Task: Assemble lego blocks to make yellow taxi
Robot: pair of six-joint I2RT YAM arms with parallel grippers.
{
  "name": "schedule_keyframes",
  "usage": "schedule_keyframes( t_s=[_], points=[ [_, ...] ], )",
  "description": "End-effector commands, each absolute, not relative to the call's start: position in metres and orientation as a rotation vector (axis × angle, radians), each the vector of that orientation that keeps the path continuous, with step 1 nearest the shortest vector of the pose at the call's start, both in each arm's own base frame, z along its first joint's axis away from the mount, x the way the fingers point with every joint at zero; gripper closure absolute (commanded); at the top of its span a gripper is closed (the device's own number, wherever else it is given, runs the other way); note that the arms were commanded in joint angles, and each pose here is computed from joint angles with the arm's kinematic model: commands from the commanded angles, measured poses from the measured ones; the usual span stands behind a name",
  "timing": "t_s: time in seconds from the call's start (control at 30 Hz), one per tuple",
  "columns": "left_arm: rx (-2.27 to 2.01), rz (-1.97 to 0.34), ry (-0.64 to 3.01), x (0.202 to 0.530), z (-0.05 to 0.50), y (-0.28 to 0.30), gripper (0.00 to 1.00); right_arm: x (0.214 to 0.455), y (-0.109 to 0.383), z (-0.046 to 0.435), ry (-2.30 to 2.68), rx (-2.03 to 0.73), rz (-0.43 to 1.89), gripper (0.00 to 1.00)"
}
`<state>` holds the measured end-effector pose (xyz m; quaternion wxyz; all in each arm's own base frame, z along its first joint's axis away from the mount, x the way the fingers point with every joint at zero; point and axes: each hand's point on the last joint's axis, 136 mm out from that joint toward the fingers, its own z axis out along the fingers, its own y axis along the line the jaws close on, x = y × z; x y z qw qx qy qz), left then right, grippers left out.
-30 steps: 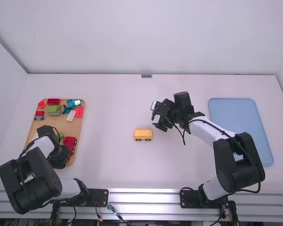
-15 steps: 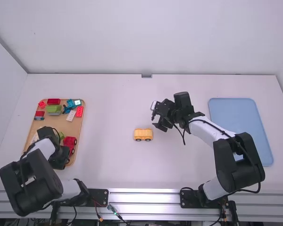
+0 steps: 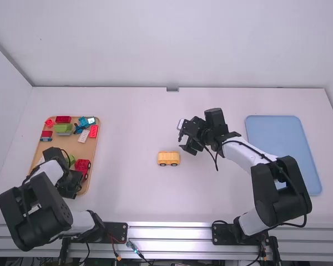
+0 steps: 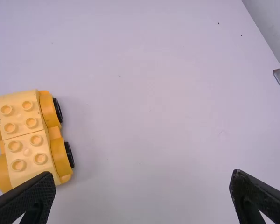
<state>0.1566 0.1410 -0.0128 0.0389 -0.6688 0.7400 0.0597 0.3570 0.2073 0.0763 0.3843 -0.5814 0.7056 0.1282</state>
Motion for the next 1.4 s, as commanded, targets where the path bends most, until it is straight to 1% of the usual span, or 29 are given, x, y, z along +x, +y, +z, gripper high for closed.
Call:
schedule_keyframes(
  t_s=[0.0,0.03,0.1,0.27,0.33,0.47,0.53,1.17,1.3,1.37],
  points=[
    [-2.004,0.113,2.260,0.176,-0.001,0.146,0.57,0.357,0.211,0.083,1.778,-1.482,0.332,0.01],
    [-2.008,0.113,2.264,0.176,0.001,0.146,0.64,0.357,0.211,0.083,1.778,-1.482,0.332,0.01],
    [-2.007,0.115,2.266,0.177,0.002,0.146,0.68,0.357,0.211,0.083,1.778,-1.482,0.332,0.01],
    [-2.007,0.121,2.264,0.176,0.001,0.147,0.68,0.357,0.211,0.083,1.781,-1.484,0.334,0.01],
    [-2.008,0.118,2.265,0.175,-0.001,0.146,0.64,0.356,0.210,0.082,1.786,-1.484,0.336,0.01],
    [-2.001,0.124,2.257,0.173,-0.007,0.145,0.62,0.355,0.210,0.081,1.791,-1.486,0.338,0.01],
    [-1.999,0.123,2.253,0.172,-0.010,0.145,0.63,0.355,0.210,0.081,1.791,-1.486,0.338,0.01],
    [-1.989,0.121,2.241,0.170,-0.019,0.143,0.62,0.355,0.210,0.081,1.791,-1.487,0.339,0.01],
    [-1.989,0.122,2.240,0.170,-0.019,0.144,0.67,0.355,0.210,0.081,1.791,-1.487,0.339,0.01],
    [-1.987,0.121,2.241,0.170,-0.019,0.143,0.77,0.355,0.210,0.081,1.792,-1.487,0.339,0.01]
  ],
)
